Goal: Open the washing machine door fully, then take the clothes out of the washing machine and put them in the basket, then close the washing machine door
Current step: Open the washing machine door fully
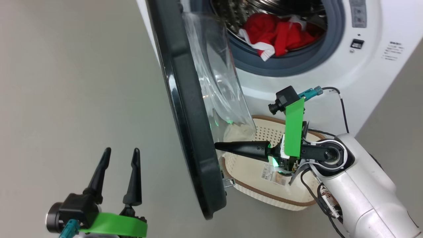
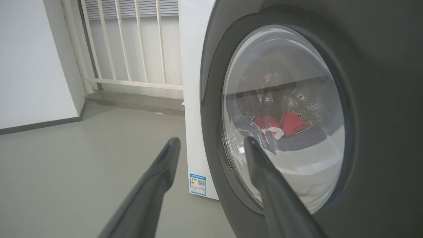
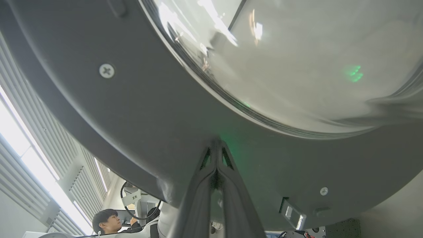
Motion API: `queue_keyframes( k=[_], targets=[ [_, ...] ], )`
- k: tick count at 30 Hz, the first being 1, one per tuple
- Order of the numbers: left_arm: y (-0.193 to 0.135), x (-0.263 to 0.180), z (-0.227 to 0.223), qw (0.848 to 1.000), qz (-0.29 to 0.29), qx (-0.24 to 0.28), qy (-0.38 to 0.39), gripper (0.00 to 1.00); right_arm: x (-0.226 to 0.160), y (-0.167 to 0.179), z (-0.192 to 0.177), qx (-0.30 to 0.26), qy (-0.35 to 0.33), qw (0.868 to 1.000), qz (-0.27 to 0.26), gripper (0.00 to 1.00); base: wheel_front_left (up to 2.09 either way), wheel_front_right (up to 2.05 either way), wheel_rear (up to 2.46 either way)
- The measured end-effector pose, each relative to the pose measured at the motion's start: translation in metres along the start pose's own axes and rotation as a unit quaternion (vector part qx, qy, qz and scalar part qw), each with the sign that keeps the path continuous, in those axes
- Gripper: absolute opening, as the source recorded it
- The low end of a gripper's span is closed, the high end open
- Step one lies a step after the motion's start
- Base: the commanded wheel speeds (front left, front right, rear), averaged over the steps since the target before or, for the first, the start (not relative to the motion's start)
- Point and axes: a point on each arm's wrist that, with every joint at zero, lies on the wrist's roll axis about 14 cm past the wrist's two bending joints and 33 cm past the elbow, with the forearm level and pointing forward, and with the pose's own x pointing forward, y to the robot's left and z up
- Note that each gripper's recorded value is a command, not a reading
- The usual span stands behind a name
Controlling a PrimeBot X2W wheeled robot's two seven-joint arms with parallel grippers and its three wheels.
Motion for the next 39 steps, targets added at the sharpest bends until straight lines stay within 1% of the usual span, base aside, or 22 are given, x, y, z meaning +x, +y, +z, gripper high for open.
queue_keyframes(
  k=[9,14,20,24,26,27,29,32,36,38,39],
  targets=[
    [0.027,-0.023,0.003,0.999,0.039,-0.004,0.0,1.0,0.029,0.004,-0.017,-0.002,0.041,0.999,-0.001,0.0,0.0,0.0,0.0],
    [0.031,-0.026,0.002,0.999,0.047,-0.004,0.002,1.0,0.041,0.006,-0.029,0.007,0.06,0.998,0.009,0.0,0.0,0.0,0.0],
    [0.031,-0.027,0.002,0.999,0.048,-0.01,0.002,1.0,0.043,0.005,-0.031,0.01,0.057,0.998,0.009,0.0,0.0,0.0,0.0],
    [0.028,-0.028,0.0,0.999,0.047,-0.012,0.006,1.0,0.041,0.004,-0.022,0.001,0.031,1.0,0.001,0.0,0.0,0.0,0.0],
    [0.027,-0.027,-0.001,0.999,0.045,-0.013,0.006,1.0,0.038,0.005,-0.014,-0.021,0.012,1.0,-0.007,0.71,0.0,0.0,0.0],
    [0.026,-0.026,-0.001,0.999,0.045,-0.016,0.007,1.0,0.036,0.006,-0.009,-0.036,-0.003,0.999,-0.013,1.0,0.0,0.0,0.0],
    [0.025,-0.025,-0.002,0.999,0.044,-0.021,0.007,1.0,0.029,0.006,0.003,-0.073,-0.036,0.996,-0.031,1.0,0.0,0.0,0.0],
    [0.024,-0.022,-0.003,0.999,0.044,-0.024,0.008,1.0,0.014,-0.001,0.021,-0.127,-0.098,0.985,-0.066,1.0,0.0,0.0,0.0],
    [0.021,-0.02,-0.004,0.999,0.04,-0.027,0.007,1.0,-0.008,-0.018,0.031,-0.187,-0.171,0.961,-0.115,1.0,0.0,0.0,0.0],
    [0.02,-0.019,-0.004,0.999,0.039,-0.028,0.007,1.0,-0.016,-0.022,0.036,-0.226,-0.204,0.943,-0.133,1.0,0.0,0.0,0.0],
    [0.02,-0.019,-0.004,0.999,0.039,-0.028,0.006,1.0,-0.021,-0.023,0.039,-0.253,-0.219,0.931,-0.144,1.0,0.0,0.0,0.0]
  ],
)
